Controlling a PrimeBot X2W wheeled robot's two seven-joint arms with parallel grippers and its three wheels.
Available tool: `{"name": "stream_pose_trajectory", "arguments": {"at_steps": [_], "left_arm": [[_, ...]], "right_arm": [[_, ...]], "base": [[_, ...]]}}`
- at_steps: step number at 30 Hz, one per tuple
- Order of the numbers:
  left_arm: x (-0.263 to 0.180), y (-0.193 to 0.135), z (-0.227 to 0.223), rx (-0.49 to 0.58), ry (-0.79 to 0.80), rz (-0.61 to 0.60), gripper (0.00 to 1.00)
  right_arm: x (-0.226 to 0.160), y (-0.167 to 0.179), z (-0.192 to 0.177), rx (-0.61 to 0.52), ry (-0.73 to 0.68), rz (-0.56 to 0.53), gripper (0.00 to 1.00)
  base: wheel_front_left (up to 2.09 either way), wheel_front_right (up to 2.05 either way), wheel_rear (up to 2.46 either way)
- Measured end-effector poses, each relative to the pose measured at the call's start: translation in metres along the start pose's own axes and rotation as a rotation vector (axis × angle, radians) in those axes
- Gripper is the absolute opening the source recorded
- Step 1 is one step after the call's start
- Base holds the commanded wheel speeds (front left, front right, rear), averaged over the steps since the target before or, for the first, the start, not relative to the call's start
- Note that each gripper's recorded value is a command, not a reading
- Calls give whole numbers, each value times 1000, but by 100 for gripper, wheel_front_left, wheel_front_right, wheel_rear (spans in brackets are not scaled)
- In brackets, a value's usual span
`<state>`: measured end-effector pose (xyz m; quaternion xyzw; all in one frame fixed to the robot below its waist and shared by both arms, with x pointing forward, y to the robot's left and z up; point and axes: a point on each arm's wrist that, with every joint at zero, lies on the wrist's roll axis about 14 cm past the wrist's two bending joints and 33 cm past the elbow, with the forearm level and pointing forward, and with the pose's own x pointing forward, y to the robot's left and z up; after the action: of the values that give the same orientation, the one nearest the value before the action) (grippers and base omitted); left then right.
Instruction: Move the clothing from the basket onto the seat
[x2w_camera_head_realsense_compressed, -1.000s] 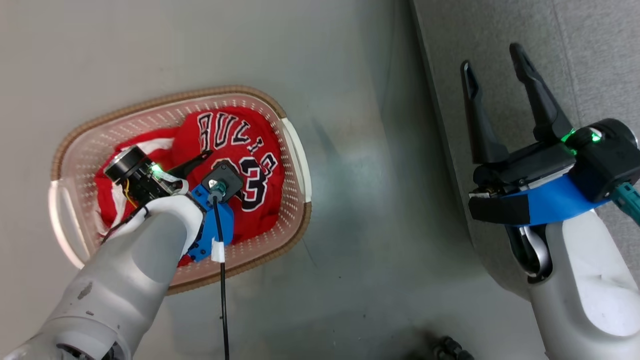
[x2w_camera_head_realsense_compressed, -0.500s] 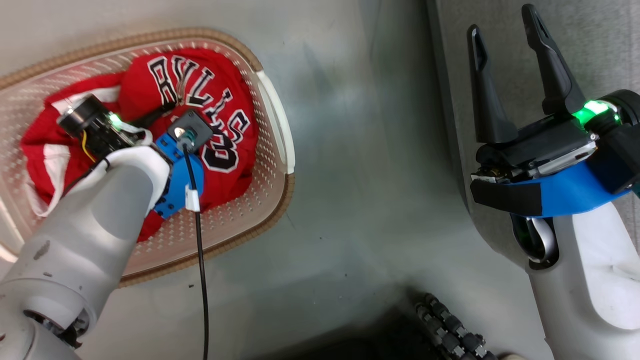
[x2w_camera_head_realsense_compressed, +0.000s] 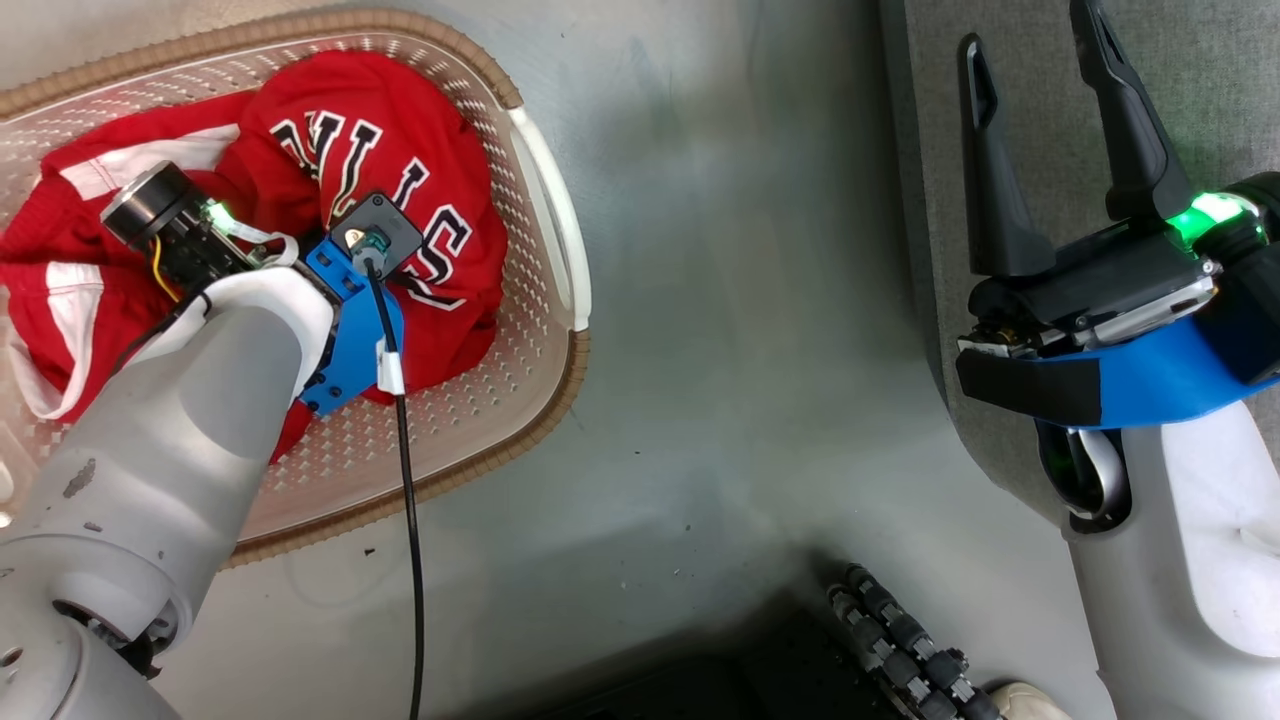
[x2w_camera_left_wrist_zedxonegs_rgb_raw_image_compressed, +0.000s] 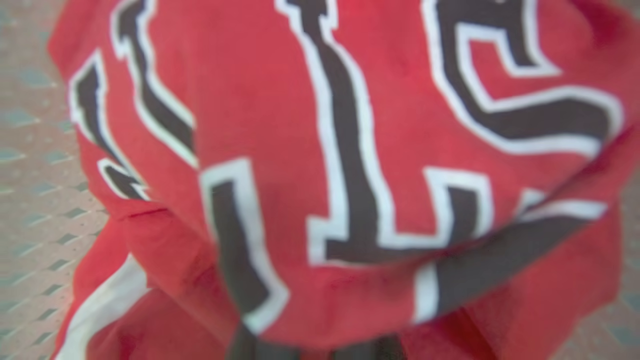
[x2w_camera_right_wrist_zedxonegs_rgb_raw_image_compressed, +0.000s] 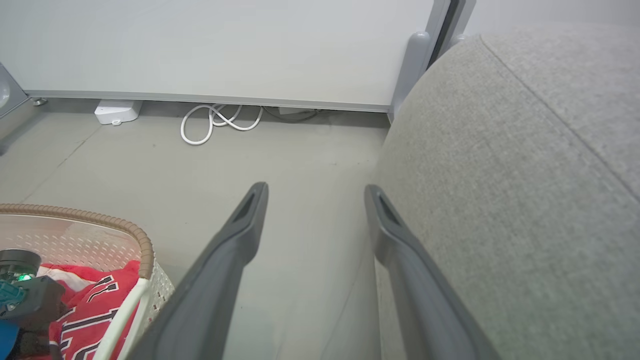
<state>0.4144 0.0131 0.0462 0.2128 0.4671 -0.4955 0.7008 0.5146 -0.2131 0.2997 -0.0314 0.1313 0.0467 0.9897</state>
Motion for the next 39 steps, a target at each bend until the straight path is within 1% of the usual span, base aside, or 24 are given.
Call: {"name": "stream_pose_trajectory", "arguments": {"at_steps": [5, 10, 12, 22, 25, 31, 39], "left_arm": [[-8, 4, 13, -7, -46, 18, 0], [-22, 8, 36, -29, -128, 45, 0], [-30, 11, 48, -49, -170, 63, 0], [-80, 9, 99, -68, -326, 128, 0], [-101, 7, 125, -80, -410, 152, 0], [-150, 3, 159, -113, -554, 220, 0], [-235, 5, 206, -133, -773, 354, 0]], "right_arm": [[1, 2, 8, 2, -19, 6, 100], [2, 3, 20, 6, -48, 10, 100], [2, 4, 26, 7, -59, 12, 100], [-7, 9, 60, 16, -122, 26, 100], [-11, 12, 70, 17, -137, 34, 100], [-27, 16, 92, 24, -171, 40, 100], [-57, 20, 123, 30, -222, 40, 100]], "base": [[0, 0, 0], [0, 0, 0], [0, 0, 0], [0, 0, 0], [0, 0, 0], [0, 0, 0], [0, 0, 0]]}}
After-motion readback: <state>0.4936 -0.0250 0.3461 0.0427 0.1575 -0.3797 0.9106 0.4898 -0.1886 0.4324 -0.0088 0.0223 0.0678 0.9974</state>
